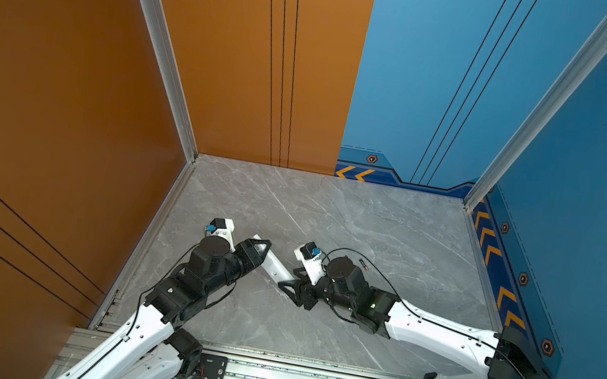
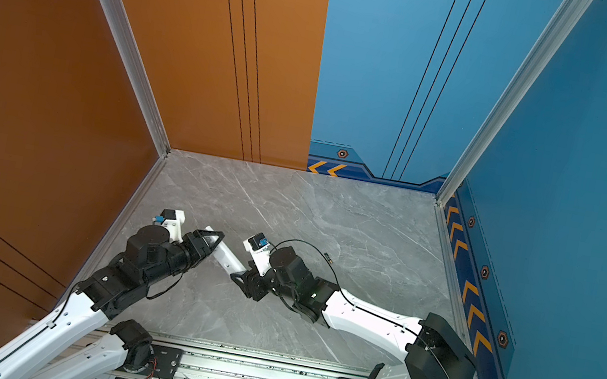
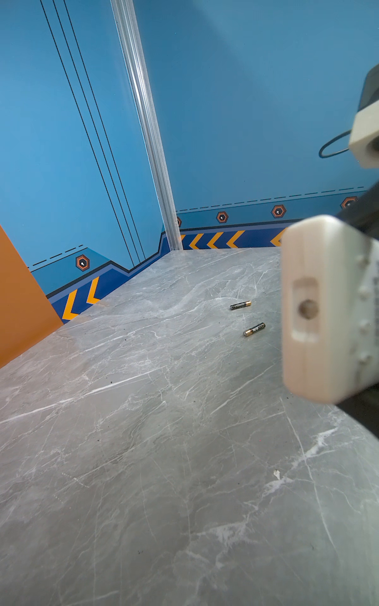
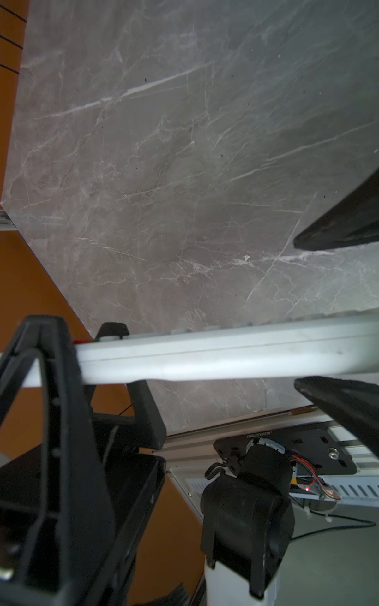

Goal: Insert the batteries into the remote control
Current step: 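Grasp the remote's side with the right gripper while the left gripper holds its end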

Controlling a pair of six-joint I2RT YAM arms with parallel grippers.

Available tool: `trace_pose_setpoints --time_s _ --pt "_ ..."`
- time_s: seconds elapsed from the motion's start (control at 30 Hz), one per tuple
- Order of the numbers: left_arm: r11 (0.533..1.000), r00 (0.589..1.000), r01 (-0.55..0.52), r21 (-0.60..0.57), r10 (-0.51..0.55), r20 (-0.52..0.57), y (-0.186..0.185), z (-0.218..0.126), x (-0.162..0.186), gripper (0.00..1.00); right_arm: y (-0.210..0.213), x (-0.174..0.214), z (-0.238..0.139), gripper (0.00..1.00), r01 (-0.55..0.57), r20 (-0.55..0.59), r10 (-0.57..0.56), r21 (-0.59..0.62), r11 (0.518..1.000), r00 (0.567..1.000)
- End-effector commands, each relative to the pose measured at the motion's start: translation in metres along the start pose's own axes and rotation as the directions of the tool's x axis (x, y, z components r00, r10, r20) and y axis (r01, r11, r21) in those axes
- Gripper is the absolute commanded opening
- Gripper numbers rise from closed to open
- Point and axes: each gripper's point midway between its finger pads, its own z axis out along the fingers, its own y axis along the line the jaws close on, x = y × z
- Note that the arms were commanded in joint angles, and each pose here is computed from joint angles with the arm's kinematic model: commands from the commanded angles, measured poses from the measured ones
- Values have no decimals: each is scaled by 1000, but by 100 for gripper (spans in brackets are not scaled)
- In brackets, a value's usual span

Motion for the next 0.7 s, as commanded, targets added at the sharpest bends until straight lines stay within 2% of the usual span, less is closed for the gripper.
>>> trace_pose_setpoints --time_s 0.0,0.27,0.37,0.5,0.57,0.63,0.67 --pt "999 999 -10 40 9 31 -7 -1 -6 0 6 -8 2 53 -17 20 17 -40 999 1000" --pt "999 999 -11 44 9 32 -6 0 -6 0 6 -4 6 49 -27 5 27 -53 998 1000" --pt "999 999 -13 48 12 33 -8 -1 -6 0 6 -3 7 40 -29 3 29 -54 998 1000" --pt "998 999 -20 52 18 33 -8 0 -6 0 7 -5 6 22 -31 3 32 -66 997 999" --pt "998 999 -32 60 30 32 -10 0 -7 9 8 -6 4 12 -34 1 34 -72 997 999" --pt "995 998 -56 88 55 11 -16 3 -5 27 7 -8 1 6 -35 3 35 -72 997 999" --pt "992 997 -78 98 79 0 -20 4 -3 40 6 -9 -1 5 -35 6 36 -69 997 999"
